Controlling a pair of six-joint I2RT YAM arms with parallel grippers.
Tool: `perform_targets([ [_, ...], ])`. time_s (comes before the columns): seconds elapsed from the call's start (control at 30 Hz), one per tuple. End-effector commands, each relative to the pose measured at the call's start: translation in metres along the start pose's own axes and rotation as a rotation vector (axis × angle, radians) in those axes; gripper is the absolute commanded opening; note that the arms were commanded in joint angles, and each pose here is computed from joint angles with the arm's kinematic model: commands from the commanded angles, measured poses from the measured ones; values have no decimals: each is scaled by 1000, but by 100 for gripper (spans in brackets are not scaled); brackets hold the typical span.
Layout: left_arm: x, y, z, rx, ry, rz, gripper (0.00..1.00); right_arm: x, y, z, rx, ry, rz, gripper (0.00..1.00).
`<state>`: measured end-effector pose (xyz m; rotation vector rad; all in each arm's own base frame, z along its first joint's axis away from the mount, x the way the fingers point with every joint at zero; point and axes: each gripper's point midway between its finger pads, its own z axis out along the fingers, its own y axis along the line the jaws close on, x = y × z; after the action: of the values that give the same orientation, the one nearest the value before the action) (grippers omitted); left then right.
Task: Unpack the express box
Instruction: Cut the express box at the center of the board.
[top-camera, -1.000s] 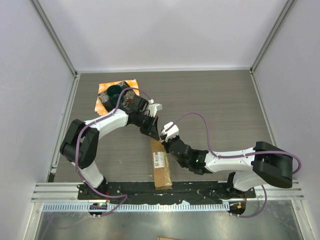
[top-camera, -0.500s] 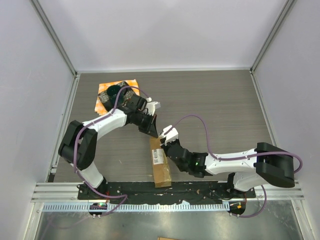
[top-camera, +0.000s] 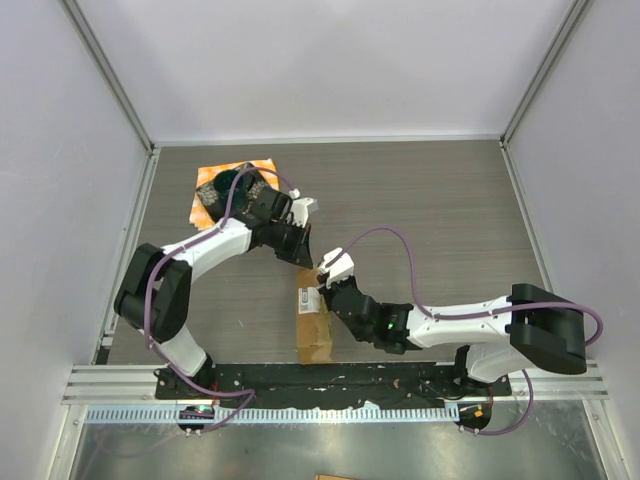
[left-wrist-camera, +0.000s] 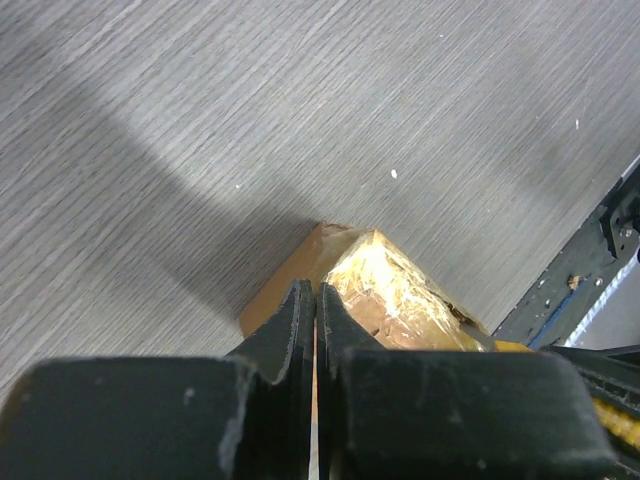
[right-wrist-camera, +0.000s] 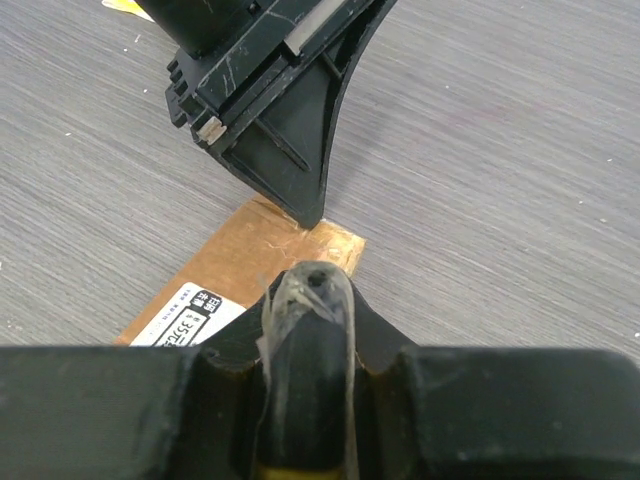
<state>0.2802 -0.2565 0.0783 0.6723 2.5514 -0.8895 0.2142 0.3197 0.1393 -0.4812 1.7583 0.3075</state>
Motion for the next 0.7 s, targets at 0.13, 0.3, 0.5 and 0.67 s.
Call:
perform_targets([
  [0.13,-11,51,-30,-283,-61,67,0,17,15,-9,-80,58,19,1],
  [0.3,-24,30,-50,-239,-73,75,0,11,13,-3,-70,41,-45,1],
  [0.5,-32,26,-69,-263,-83,65,0,9,6,13,-90,32,-46,1],
  [0.67,-37,12,-75,-171,-84,56,19,1,10,20,-163,12,-25,1],
])
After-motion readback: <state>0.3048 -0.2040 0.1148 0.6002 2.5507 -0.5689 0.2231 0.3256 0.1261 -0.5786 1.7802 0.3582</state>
